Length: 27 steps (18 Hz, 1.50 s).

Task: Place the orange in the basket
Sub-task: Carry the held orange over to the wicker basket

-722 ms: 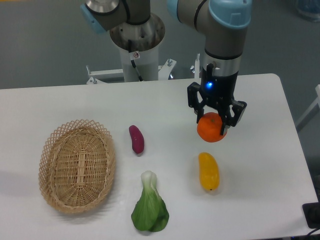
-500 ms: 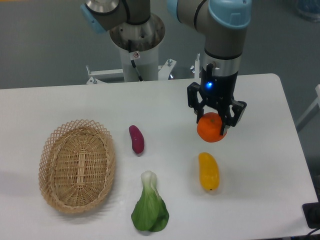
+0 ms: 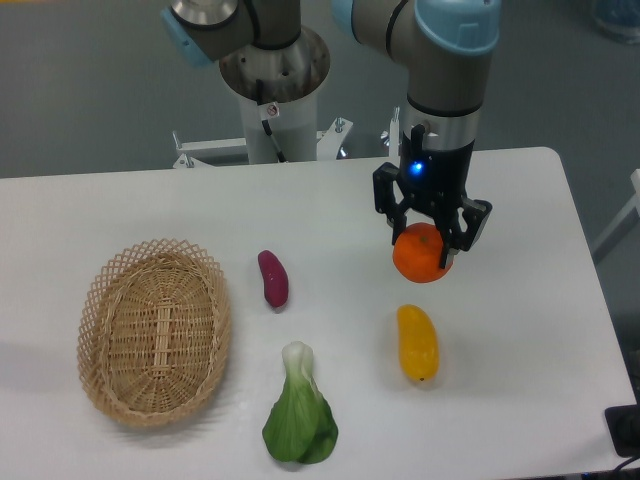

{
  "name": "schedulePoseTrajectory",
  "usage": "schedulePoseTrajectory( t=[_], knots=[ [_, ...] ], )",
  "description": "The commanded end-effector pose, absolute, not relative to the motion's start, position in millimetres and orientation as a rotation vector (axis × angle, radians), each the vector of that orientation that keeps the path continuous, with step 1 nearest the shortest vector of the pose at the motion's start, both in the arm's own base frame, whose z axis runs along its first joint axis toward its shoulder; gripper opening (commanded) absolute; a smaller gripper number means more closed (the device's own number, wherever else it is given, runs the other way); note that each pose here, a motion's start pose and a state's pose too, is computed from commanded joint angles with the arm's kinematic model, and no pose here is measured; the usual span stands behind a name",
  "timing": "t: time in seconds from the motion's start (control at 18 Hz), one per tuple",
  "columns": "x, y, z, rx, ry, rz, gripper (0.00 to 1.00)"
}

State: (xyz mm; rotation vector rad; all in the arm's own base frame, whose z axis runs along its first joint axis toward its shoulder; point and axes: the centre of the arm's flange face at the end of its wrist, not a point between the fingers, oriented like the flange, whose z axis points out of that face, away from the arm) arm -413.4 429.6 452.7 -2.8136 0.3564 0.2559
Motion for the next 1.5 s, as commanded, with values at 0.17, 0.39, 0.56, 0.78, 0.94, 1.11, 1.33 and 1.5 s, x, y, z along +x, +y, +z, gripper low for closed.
schedulePoseTrajectory(
  t=[0.17,0.39,0.56,0.78,0.94,1.11,1.33,1.5],
  knots=[
    [-406.6,432.5,457.5,-2.809,0.333,0.262,0.56],
    [-392.6,446.8,456.4,-2.81,0.286,0.247,0.56],
    [-371.1,465.7,451.4,-2.817,0.245,0.225,0.56],
    [-324.9,510.8,445.7,-2.793,0.053,0.213,0.56],
    [-278.6,549.1,428.5,-2.831,0.027,0.258,0.56],
    [-238.9,573.3,420.8,-2.833,-0.017,0.265,0.56],
    [-185.2,594.4,397.9,-2.854,-0.021,0.202,0.56],
    [-165.6,604.7,352.4,-2.913,0.042,0.16,0.56]
  ],
)
